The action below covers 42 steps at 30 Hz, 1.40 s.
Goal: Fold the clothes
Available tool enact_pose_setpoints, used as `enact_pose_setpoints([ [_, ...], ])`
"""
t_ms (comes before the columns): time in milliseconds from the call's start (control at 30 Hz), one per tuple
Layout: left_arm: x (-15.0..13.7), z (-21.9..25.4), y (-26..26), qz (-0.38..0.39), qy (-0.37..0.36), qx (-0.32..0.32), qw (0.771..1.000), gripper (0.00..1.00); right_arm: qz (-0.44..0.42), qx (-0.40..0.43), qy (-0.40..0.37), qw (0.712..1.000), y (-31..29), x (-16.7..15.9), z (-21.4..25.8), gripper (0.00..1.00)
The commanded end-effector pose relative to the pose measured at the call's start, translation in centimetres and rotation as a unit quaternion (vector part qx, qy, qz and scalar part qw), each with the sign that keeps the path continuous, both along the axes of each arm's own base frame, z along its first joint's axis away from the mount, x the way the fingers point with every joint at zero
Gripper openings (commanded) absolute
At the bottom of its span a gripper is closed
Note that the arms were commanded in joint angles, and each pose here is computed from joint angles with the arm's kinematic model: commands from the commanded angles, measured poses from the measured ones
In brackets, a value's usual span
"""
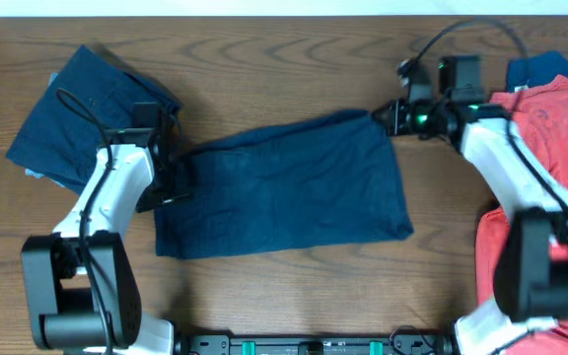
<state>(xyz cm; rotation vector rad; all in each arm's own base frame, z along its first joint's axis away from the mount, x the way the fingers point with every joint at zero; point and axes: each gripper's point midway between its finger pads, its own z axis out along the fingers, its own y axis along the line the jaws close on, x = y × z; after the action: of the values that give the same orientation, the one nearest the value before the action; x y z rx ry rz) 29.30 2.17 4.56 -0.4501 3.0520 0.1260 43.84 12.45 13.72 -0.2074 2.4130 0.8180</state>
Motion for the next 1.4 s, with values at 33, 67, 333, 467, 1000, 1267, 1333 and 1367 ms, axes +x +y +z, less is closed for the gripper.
enact_pose_setpoints([
  [33, 1.1, 1.7, 0.1, -0.006, -0.035, 0.002, 0.999, 0.59, -0.042, -0.011, -0.029, 0.999, -0.5, 1.0, 2.4, 0.01],
  [67, 1.1, 1.8, 0.1, -0.006, -0.037, 0.002, 0.999, 0.59, -0.049, -0.016, -0.032, 0.998, -0.6, 1.4, 2.1, 0.01],
  [333, 1.2, 1.8, -0.4, -0.002, -0.039, -0.013, 0.999, 0.62, -0.084, -0.067, -0.073, 0.992, -0.5, 6.7, -3.9, 0.48],
  [467, 1.2, 1.8, -1.6, -0.006, -0.039, -0.047, 0.998, 0.62, -0.111, -0.097, -0.038, 0.988, -2.2, 7.3, -8.8, 0.72],
  [1000, 5.0, 2.5, -1.2, -0.033, -0.117, -0.031, 0.992, 0.67, -0.099, -0.048, 0.039, 0.993, -6.5, 3.7, -7.6, 0.75],
  [1267, 7.0, 1.4, -1.2, -0.034, -0.137, -0.03, 0.99, 0.68, -0.126, -0.061, 0.059, 0.988, -6.7, 4.5, -10.9, 0.56],
  [1333, 7.1, 0.8, -1.2, -0.034, -0.132, -0.03, 0.99, 0.65, -0.126, -0.06, 0.056, 0.989, -6.7, 4.7, -11.2, 0.56],
  [1367, 7.2, 0.4, -1.2, -0.034, -0.129, -0.03, 0.991, 0.61, -0.126, -0.06, 0.053, 0.989, -6.6, 4.8, -11.1, 0.56],
])
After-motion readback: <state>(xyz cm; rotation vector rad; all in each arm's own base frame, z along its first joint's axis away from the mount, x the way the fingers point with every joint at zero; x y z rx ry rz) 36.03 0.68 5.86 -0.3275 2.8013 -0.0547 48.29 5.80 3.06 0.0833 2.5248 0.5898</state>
